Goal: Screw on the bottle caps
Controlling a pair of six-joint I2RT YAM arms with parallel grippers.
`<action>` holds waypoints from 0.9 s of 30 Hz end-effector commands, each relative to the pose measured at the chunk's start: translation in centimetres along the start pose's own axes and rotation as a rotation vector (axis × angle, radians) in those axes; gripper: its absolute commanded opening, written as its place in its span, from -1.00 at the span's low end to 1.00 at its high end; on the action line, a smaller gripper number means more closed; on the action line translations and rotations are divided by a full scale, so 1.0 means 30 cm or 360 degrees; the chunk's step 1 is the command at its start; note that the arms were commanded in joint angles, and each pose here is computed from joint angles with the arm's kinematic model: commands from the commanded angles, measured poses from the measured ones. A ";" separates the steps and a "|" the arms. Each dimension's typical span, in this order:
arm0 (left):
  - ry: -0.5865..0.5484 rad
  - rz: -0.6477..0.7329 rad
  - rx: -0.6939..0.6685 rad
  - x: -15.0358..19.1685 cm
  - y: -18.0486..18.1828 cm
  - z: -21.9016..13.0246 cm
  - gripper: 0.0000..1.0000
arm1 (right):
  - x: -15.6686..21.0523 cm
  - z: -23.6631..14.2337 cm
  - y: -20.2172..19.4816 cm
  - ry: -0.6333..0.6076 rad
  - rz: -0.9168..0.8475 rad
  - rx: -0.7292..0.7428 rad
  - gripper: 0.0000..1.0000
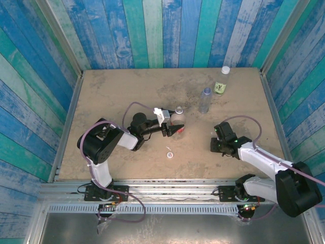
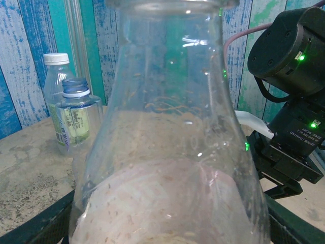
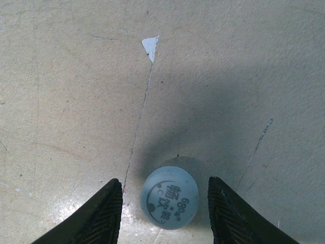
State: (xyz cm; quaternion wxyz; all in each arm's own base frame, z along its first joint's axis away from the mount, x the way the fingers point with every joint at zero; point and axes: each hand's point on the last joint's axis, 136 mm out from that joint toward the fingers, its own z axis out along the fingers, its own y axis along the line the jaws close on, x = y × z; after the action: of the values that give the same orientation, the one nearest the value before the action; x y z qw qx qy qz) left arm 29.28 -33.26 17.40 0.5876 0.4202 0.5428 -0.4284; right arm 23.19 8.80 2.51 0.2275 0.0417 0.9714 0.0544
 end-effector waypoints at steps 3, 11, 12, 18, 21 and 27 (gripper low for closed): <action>0.0091 -0.0051 0.0018 0.032 -0.017 0.000 0.43 | 0.017 0.008 0.000 0.0033 0.0020 0.0005 -0.10; 0.0097 -0.0051 0.0015 0.036 -0.017 -0.001 0.44 | 0.019 0.018 0.001 0.0065 0.0006 0.0018 -0.17; 0.0097 -0.0051 0.0013 0.035 -0.016 0.000 0.44 | 0.020 0.019 0.001 0.0068 0.0003 0.0020 -0.18; 0.0103 -0.0048 0.0011 0.038 -0.016 -0.002 0.44 | 0.015 0.017 0.000 0.0060 0.0003 0.0024 -0.27; 0.0104 -0.0049 0.0011 0.040 -0.016 -0.002 0.44 | 0.014 0.014 0.000 0.0050 0.0001 0.0021 -0.31; 0.0109 -0.0052 0.0012 0.043 -0.016 0.000 0.44 | 0.011 0.008 0.001 0.0043 -0.0004 0.0017 -0.32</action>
State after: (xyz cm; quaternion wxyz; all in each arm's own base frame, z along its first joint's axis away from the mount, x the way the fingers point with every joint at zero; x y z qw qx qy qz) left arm 29.22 -33.33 17.36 0.5852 0.4221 0.5446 -0.4276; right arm 22.89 8.78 1.63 0.2100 0.0429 0.9755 0.0495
